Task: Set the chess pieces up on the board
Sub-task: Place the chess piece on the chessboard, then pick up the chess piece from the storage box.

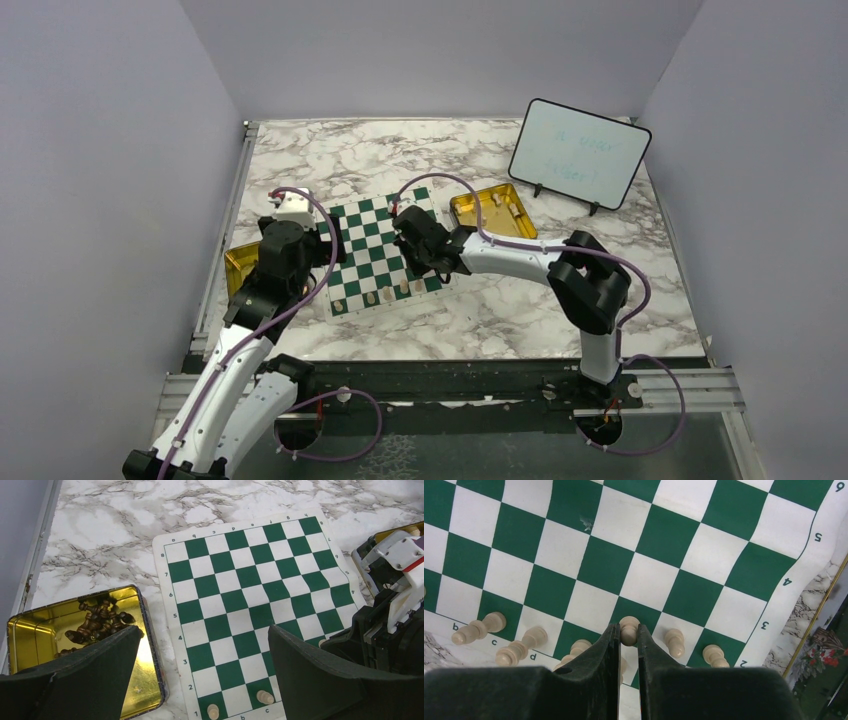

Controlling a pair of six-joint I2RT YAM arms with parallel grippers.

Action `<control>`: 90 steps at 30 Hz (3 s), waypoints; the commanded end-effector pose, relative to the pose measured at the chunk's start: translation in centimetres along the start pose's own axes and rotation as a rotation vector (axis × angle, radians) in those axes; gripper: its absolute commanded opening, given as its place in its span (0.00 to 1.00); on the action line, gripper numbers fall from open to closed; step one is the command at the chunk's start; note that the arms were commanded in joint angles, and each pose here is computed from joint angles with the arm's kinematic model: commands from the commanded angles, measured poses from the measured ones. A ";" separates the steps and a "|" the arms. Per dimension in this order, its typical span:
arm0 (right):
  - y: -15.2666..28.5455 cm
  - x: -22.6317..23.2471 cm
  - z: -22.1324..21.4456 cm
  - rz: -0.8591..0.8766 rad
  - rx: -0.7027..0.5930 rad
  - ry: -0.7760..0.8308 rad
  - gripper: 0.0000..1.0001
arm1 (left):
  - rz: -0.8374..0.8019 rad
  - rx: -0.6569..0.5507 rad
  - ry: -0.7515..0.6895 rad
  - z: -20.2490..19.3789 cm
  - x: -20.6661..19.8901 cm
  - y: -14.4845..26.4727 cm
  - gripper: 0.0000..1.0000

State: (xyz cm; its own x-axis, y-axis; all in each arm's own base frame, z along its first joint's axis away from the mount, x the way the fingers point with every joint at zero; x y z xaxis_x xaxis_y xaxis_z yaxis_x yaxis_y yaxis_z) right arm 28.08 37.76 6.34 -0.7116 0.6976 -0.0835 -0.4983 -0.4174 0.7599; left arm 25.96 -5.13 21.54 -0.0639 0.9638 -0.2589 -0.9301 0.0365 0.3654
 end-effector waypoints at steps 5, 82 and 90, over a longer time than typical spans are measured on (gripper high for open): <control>-0.7 -0.1 0.6 -0.036 -0.011 -0.006 0.16 | 0.012 -0.042 0.009 1.5 0.0 0.6 0.99; 5.9 -8.0 5.0 -0.311 -0.155 -0.017 0.34 | -0.013 -0.035 0.005 1.2 -0.3 0.6 0.99; 5.6 -15.2 3.2 -0.378 -0.118 -0.107 0.32 | -0.030 -0.034 0.006 1.1 -0.6 0.6 0.99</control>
State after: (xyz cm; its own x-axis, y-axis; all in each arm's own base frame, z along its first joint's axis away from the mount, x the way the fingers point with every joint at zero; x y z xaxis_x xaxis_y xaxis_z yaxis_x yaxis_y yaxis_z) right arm 35.67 29.40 12.89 -0.4703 0.8400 -0.2706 -0.7419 -0.2104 0.6366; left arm 25.88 -5.09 21.74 -0.0625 0.9631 -0.2618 -0.9331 0.0367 0.3579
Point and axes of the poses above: each gripper's point midway between its finger pads, its own y axis back along the fingers, its own x axis along the line the jaws close on, z = x × y, the point moved 1 cm from there along y, back along the fingers, and after that the axes turned 12 degrees about y, right-handed, at the moved point
